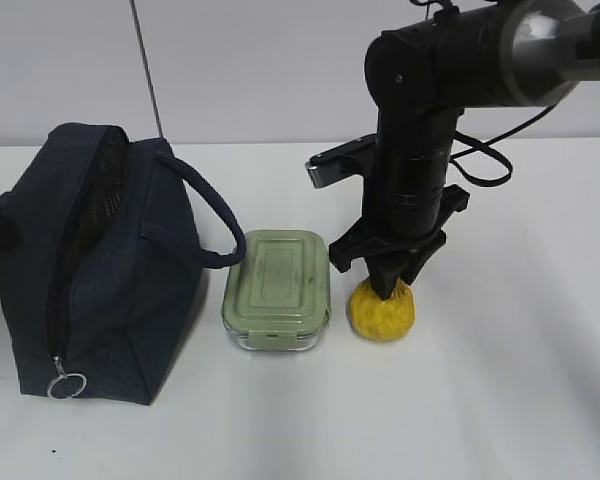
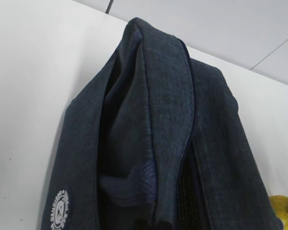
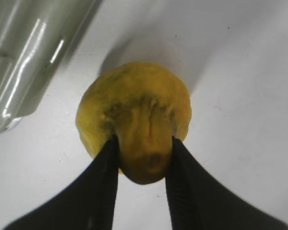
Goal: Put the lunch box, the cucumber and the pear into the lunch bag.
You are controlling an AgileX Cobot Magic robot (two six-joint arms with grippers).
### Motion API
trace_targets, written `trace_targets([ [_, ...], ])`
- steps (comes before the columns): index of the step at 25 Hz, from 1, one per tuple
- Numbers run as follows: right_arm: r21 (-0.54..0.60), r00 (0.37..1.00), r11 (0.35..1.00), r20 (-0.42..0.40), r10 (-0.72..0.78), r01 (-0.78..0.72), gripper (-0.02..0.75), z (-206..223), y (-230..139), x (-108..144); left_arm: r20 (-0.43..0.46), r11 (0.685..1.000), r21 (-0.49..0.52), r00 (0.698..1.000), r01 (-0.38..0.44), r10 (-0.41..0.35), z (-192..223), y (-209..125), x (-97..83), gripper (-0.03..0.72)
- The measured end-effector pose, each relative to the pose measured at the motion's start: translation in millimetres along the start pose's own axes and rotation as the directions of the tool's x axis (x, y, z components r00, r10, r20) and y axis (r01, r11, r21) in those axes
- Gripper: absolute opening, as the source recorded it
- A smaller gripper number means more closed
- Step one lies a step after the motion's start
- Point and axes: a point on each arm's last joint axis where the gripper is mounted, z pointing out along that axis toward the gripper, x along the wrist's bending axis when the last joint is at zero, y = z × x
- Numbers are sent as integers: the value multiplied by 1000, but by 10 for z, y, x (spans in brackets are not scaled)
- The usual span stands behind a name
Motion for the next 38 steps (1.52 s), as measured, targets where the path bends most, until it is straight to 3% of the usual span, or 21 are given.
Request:
trace_targets([
  [10,-26,1000,1000,16,-10,10,197,-155,135,-25,0,1000,0,1000,0,0,0,0,0,-13],
  [19,-292,1000,956,31,5,4,195,-928,458,-68,0,1000,0,1000,0,0,0,0,0,-13],
  [23,-396,998,918,-60,-32,6,193,-1259,514,14,0,1000,0,1000,0,0,0,0,0,-13],
  [26,-452,978,892,-176,-108,17,193,-1434,522,136,0,1000,0,1000,0,0,0,0,0,-13],
  [31,-540,866,840,-390,-312,60,192,-1585,520,413,-1,1000,-1,1000,0,0,0,1,1,-13],
  [38,-622,744,778,-479,-465,86,192,-1549,610,779,-2,1000,-3,1000,0,0,0,2,2,-13],
])
